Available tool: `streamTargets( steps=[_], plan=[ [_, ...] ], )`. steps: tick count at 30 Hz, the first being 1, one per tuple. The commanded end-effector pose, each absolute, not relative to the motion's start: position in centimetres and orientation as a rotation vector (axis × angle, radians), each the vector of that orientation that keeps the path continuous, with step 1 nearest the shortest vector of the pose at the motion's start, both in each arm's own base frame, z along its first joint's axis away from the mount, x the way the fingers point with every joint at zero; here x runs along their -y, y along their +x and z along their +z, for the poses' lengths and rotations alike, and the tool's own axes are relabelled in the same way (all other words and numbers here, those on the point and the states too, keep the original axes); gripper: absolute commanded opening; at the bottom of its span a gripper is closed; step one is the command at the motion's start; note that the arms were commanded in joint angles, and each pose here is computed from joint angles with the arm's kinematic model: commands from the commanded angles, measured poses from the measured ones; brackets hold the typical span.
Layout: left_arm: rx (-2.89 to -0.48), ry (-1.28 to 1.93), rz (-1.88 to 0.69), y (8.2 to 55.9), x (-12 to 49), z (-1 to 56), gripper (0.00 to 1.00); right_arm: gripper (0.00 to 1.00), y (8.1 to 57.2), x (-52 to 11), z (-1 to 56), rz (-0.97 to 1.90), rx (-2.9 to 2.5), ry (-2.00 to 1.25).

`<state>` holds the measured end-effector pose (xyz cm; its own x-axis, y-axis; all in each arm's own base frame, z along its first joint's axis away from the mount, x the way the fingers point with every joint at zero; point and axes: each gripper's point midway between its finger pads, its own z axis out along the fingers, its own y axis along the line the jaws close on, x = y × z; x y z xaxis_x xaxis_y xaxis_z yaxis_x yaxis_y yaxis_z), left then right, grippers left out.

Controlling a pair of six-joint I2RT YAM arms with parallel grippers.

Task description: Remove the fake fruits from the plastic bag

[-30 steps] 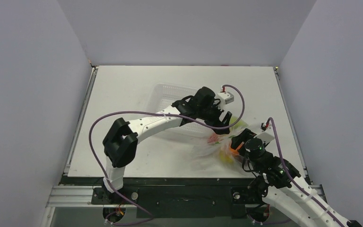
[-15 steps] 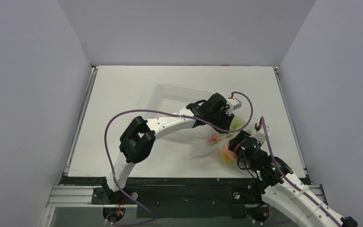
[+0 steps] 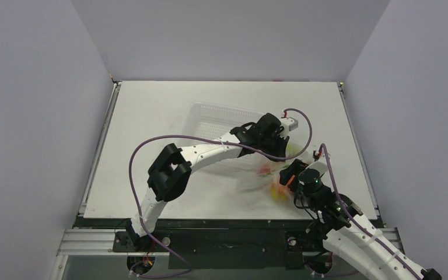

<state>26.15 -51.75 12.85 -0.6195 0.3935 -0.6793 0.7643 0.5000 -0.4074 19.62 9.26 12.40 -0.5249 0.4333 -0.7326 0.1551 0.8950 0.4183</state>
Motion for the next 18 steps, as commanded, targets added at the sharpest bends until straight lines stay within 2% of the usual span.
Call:
streamTargets(
  steps=[1,5,8,10,18],
  plan=[
    [-2.098,0.83,-1.138,26.5,53.9,20.1,0.0,0.54,21.1,-9.2,13.7,0.36,-2.066,0.488],
    [-2.106,0.768,-1.095,27.5,53.5,20.3,0.0,0.31,21.2,-8.5,13.1,0.322,-2.061,0.54],
    [-2.126,0.676,-0.991,29.6,52.2,20.0,0.0,0.08,20.9,-8.7,13.0,0.346,-2.065,0.539],
    [-2.138,0.606,-0.931,31.4,51.1,19.9,0.0,0.0,20.8,-8.5,13.2,0.354,-2.052,0.543],
    [-2.147,0.455,-0.843,35.2,47.9,19.6,0.0,0.0,20.2,-6.6,14.4,0.362,-1.947,0.626]
  ],
)
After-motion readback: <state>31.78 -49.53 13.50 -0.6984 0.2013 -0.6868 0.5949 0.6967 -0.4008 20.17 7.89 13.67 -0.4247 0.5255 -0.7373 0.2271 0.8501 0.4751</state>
